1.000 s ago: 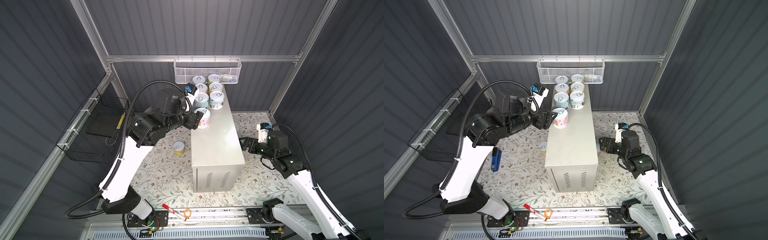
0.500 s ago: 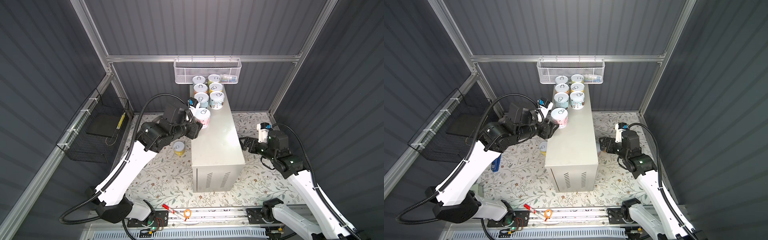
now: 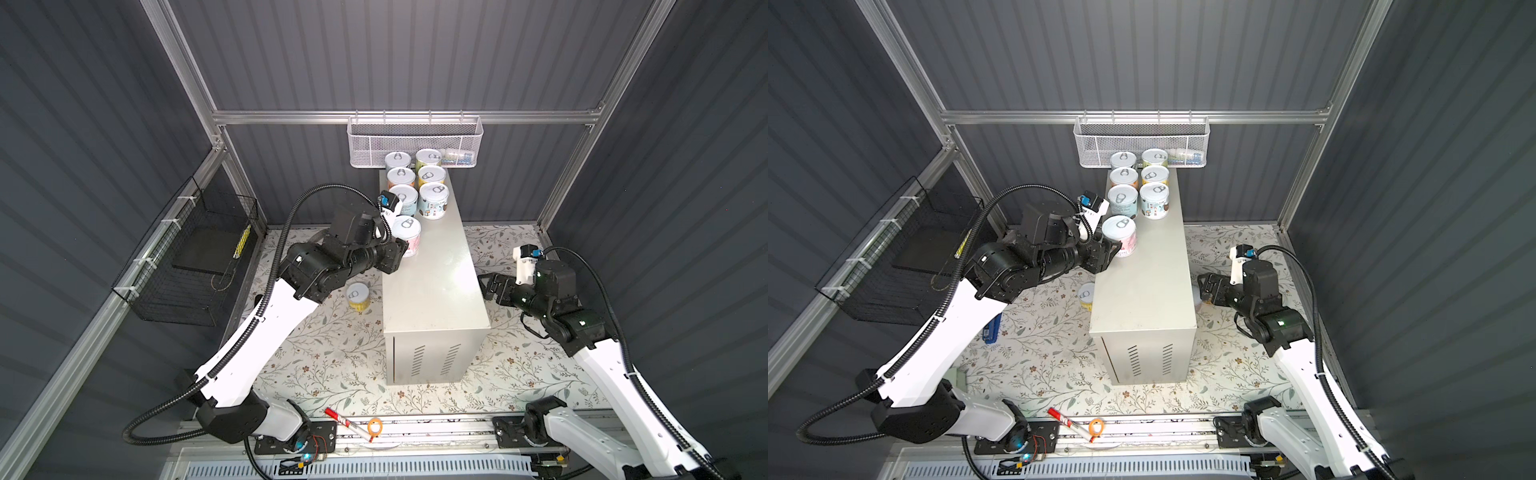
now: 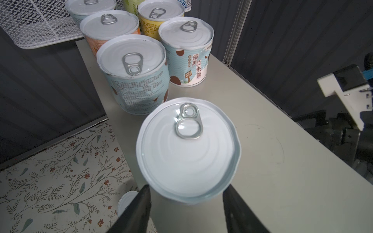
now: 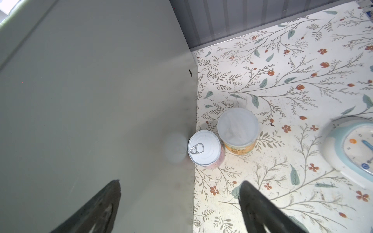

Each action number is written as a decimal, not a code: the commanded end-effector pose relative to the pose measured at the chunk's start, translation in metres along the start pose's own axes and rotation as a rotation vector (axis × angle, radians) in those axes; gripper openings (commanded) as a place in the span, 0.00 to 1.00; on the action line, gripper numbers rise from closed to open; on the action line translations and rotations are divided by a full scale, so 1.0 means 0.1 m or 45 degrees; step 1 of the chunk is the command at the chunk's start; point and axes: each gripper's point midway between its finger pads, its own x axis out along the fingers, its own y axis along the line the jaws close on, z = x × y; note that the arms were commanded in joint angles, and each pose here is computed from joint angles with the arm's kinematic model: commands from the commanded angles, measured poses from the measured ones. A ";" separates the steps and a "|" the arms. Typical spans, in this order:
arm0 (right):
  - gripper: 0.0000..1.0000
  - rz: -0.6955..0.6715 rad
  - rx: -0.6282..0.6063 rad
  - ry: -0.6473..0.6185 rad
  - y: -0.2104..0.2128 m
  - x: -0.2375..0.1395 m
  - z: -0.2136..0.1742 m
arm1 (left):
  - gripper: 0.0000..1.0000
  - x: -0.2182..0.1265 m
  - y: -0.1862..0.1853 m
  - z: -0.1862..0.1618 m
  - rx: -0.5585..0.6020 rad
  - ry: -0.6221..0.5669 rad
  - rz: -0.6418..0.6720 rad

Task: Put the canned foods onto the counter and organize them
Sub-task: 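Lower the can onto the cabinet top nearer the robot and open left gripper, then lower the left gripper beside the cabinet while the right gripper descends to a pink-labelled can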

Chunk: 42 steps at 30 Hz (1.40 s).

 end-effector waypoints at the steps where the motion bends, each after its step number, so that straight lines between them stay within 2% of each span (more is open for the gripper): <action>1: 0.93 0.006 -0.007 -0.015 0.00 0.00 0.02 | 0.57 0.06 0.06 0.07 0.008 -0.011 0.022; 18: 0.93 0.015 0.002 0.004 0.00 0.08 -0.02 | 0.56 0.20 0.22 0.07 -0.042 0.000 0.030; 29: 0.93 -0.021 0.030 0.042 -0.07 0.17 -0.07 | 0.57 0.04 0.34 0.03 -0.055 -0.022 0.096; 33: 0.93 -0.053 0.073 0.085 -0.14 0.26 -0.17 | 0.62 -0.08 0.38 -0.09 -0.069 -0.024 0.123; 38: 0.92 -0.064 0.137 0.132 -0.21 0.39 -0.34 | 0.68 -0.34 0.49 -0.18 -0.139 -0.107 0.188; 42: 0.91 -0.043 0.185 0.150 -0.22 0.52 -0.42 | 0.90 -0.43 0.56 -0.35 -0.151 -0.057 0.218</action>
